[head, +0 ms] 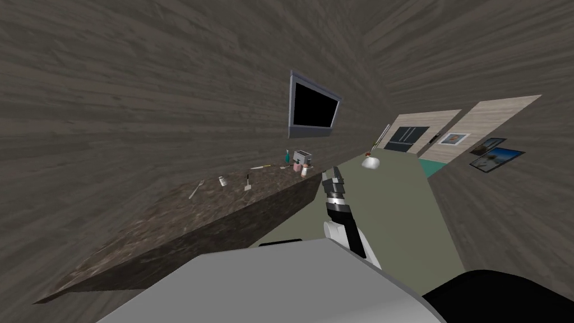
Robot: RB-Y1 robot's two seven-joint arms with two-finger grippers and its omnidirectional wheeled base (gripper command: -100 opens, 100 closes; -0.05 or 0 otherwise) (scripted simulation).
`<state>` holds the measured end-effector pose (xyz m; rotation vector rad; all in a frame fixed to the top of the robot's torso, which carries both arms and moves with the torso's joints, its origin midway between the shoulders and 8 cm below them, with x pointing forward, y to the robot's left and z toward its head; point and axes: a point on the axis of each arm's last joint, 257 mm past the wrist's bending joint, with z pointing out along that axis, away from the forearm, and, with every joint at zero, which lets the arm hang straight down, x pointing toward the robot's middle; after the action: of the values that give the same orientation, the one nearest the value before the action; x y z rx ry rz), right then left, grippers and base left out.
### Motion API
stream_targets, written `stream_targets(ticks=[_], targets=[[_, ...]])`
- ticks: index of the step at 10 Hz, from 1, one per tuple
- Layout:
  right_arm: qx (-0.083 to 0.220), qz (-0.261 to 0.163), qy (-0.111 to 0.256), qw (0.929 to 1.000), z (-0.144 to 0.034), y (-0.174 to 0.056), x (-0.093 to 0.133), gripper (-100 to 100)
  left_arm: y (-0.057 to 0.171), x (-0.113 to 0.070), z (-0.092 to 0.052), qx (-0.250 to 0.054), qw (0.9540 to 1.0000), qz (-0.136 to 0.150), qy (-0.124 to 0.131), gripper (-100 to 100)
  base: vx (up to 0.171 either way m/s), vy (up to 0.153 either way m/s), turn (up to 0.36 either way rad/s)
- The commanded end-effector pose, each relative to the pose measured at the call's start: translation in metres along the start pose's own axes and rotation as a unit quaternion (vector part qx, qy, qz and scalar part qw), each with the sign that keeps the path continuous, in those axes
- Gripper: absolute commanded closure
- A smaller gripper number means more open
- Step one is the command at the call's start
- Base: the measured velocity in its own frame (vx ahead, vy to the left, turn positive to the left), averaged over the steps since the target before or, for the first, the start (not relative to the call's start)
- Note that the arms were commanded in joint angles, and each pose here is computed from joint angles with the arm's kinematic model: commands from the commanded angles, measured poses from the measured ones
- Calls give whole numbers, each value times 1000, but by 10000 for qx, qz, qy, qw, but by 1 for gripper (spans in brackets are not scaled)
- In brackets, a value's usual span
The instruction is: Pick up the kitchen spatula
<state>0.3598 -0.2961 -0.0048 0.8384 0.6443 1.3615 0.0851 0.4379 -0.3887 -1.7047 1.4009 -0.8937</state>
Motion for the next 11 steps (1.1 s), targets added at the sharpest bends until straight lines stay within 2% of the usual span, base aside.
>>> stream_targets(ticks=[1,2,3,4,6,7,8,9,10,11], targets=[[0,0,0,10000,0,0,0,0,25,-21,-25,-408,9991,12,-134,-100,31,-39,-320],[-1,1,1,10000,0,0,0,0,29,-25,-27,-459,9988,31,-172,-100,30,-36,-246],[0,1,0,10000,0,0,0,0,49,-46,-52,-866,9957,74,-315,-100,34,-67,-400],[-1,2,1,10000,0,0,0,0,50,-47,-53,-884,9955,81,-326,-100,42,-61,-226],[0,1,0,10000,0,0,0,0,82,-87,-104,-1637,9844,186,-620,-100,71,-96,-378],[0,1,0,10000,0,0,0,0,84,-92,-111,-1728,9826,248,-630,-100,80,-76,-367],[0,1,0,10000,0,0,0,0,96,-111,-138,-2085,9744,318,-781,-100,93,-64,-396],[0,1,0,10000,0,0,0,0,96,-113,-142,-2141,9731,361,-774,-100,70,-44,-314],[0,0,0,10000,0,0,0,0,106,-133,-174,-2534,9619,462,-922,-100,79,-53,-467],[0,1,0,10000,0,0,0,0,105,-134,-174,-2547,9615,490,-909,-100,64,-29,-231]])
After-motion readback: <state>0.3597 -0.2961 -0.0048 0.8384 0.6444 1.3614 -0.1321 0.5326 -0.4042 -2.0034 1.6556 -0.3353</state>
